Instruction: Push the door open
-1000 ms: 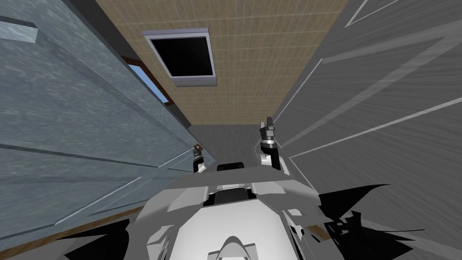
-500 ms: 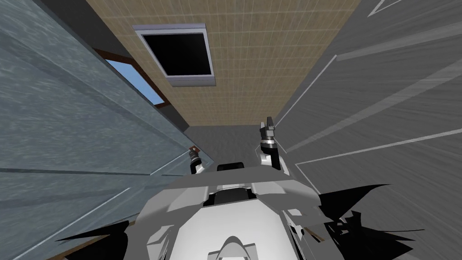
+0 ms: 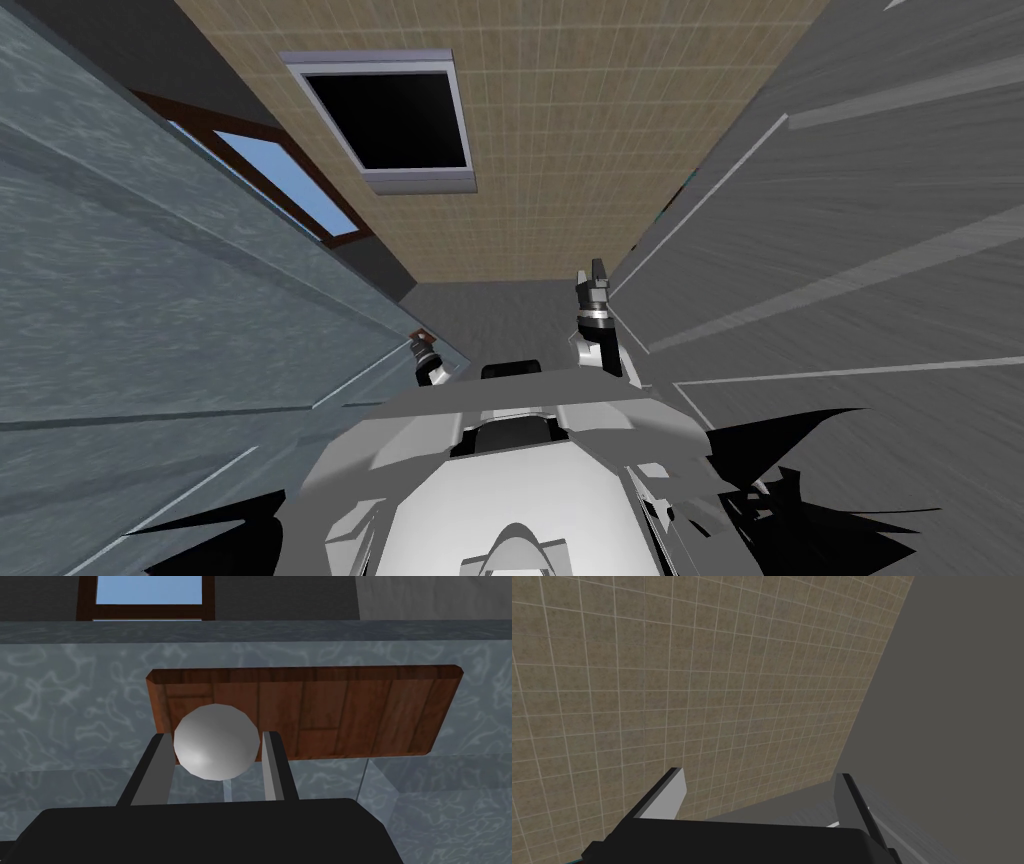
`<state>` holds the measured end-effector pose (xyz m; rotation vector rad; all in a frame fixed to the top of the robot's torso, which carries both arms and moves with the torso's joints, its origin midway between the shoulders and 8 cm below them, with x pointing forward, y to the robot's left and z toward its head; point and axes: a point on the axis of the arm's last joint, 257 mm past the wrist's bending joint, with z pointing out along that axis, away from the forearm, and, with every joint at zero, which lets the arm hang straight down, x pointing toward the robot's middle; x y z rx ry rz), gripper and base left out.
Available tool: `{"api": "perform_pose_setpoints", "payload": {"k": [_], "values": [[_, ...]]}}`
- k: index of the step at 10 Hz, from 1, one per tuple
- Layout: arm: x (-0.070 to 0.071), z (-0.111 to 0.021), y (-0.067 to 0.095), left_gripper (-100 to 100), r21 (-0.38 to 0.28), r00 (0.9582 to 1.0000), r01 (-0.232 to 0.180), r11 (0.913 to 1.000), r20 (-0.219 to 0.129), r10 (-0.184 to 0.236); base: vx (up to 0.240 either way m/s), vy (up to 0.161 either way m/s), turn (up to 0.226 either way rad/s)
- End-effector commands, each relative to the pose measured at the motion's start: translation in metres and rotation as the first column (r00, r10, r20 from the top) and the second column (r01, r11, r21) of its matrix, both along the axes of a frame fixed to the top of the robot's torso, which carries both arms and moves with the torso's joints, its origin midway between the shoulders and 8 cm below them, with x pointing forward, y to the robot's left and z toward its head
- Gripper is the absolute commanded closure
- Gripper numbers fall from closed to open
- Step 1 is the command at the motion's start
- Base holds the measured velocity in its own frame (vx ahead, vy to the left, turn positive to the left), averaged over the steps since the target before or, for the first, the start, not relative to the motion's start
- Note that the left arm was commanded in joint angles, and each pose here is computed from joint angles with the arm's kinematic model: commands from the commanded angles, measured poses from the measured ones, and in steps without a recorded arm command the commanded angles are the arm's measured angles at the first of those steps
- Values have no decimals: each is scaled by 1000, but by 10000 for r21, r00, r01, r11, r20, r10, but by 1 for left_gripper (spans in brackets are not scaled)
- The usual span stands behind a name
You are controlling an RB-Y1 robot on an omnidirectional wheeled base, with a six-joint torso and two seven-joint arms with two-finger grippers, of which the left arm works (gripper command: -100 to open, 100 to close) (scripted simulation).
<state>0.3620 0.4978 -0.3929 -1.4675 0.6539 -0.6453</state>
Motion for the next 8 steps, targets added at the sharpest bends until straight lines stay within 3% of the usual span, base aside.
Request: {"api": "perform_pose_setpoints", "payload": {"k": [1,3,4,5,8], "values": [[-12,5,16,100,60,9987,-508,9987,74,508,186,38,-46],[-24,2,24,100,-25,9957,-928,9957,45,928,192,57,-35],[-22,-1,20,100,-59,9969,-784,9969,-36,784,75,30,8],[-30,3,33,100,41,9938,-1111,9938,23,1111,142,67,20],[-45,5,51,100,96,9861,-1659,9861,46,1659,209,86,40]]}}
